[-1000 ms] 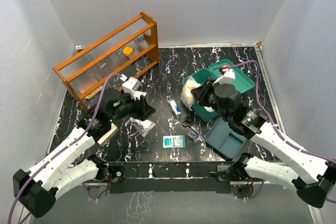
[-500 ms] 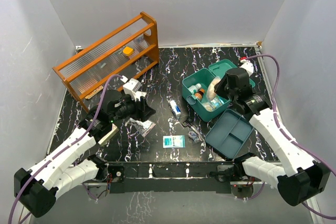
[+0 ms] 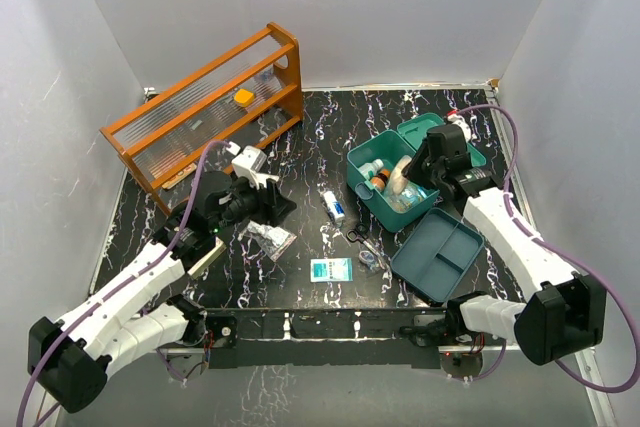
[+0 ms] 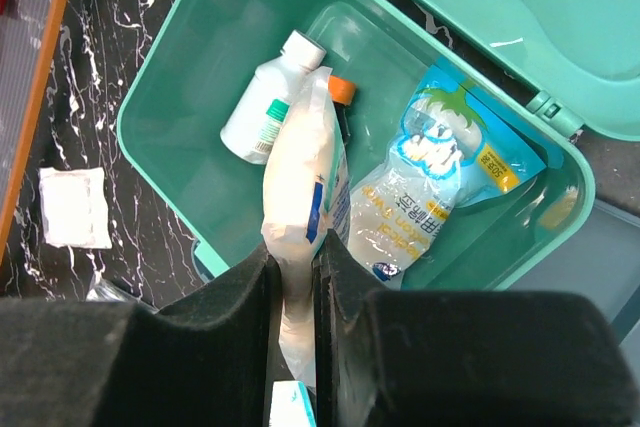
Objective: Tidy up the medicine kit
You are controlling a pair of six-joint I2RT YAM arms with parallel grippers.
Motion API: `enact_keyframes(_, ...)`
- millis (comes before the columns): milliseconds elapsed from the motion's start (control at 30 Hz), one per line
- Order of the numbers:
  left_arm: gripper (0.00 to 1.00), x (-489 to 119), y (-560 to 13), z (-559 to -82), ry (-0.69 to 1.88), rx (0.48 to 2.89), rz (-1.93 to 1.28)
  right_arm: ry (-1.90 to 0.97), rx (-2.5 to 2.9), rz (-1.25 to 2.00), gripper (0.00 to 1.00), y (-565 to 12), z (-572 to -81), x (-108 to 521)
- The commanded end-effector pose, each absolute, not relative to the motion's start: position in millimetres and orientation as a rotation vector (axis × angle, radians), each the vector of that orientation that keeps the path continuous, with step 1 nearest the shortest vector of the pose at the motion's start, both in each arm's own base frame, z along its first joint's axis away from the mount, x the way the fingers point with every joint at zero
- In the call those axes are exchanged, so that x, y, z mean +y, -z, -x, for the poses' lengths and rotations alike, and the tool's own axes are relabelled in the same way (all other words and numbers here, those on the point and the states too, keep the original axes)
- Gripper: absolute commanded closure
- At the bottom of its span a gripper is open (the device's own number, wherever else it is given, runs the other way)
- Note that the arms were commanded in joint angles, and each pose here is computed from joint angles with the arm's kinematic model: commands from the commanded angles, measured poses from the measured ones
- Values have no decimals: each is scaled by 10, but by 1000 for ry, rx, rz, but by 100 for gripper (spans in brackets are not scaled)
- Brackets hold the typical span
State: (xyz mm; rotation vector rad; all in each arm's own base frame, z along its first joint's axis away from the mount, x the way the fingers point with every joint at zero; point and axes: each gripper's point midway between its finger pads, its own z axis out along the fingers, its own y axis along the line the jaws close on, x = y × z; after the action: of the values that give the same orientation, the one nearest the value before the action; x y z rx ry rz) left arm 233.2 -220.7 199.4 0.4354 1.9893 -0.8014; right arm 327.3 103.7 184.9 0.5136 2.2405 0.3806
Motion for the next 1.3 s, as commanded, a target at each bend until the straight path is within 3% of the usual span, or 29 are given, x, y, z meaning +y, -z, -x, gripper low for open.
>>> enact_keyframes(0,43,-2248,-2180,-2487,797,1871,-422,-450,2170,-534,85,-1909,-3404,1048)
enact_keyframes(800,43,-2440,-2075,-2692,804,1862,-477,-335,2215,-618,77,-1571,-3387,857)
enact_keyframes(1267,43,-2405,-2092,-2718,769,1872,-478,-372,2214,-560,74,-1803,-3482,937)
